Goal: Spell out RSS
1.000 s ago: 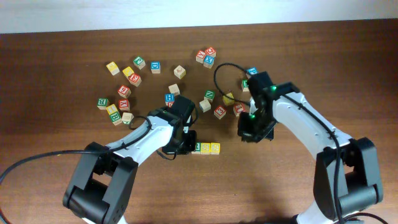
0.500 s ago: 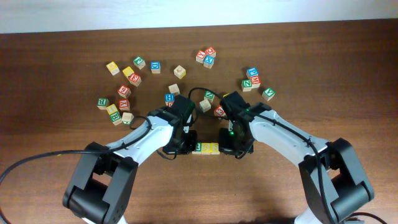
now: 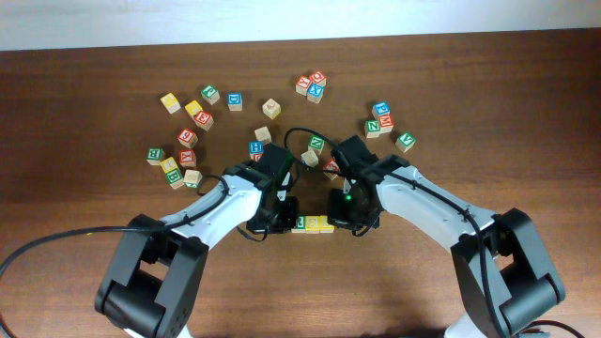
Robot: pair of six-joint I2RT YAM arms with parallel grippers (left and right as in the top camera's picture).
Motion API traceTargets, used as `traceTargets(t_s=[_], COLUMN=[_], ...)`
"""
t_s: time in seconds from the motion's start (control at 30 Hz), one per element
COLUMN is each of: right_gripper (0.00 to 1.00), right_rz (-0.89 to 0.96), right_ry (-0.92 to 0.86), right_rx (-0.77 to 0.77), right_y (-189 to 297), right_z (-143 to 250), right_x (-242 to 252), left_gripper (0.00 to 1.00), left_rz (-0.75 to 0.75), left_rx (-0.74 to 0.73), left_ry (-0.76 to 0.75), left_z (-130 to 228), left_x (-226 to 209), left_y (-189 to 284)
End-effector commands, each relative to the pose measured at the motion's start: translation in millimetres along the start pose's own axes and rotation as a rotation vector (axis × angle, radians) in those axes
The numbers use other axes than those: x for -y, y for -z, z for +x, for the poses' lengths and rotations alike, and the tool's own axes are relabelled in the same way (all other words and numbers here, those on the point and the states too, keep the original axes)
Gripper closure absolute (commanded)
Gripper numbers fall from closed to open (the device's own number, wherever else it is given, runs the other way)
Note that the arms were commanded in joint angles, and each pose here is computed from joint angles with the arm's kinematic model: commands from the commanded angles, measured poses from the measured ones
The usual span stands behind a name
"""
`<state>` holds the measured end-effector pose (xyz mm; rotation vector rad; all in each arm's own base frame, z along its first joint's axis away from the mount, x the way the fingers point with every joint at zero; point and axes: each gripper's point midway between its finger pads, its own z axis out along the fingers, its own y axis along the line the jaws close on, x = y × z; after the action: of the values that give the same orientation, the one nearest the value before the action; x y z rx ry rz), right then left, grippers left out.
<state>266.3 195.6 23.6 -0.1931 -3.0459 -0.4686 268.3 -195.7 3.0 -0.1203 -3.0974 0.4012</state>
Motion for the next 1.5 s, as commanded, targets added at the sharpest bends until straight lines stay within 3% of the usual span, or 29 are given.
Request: traceTargets(t_s=[0.0, 1.47], right_gripper=[0.96, 0.96], right_rz=[0.057, -0.034], right_ry=[-0.011, 0.026], right_rx=[0.003, 0.049], right_y=[-7.6, -12.1], right_z=[4.3, -6.4], right_x=[13.8, -5.2], left_gripper=[1.0, 1.0], left_rz=[0.013, 0.012], left_rx=[-0.027, -0.044], left_ry=[0.013, 0.009], left_z=[5.5, 10.6], left_x=[1.7, 3.4], left_y=[-5.3, -5.8])
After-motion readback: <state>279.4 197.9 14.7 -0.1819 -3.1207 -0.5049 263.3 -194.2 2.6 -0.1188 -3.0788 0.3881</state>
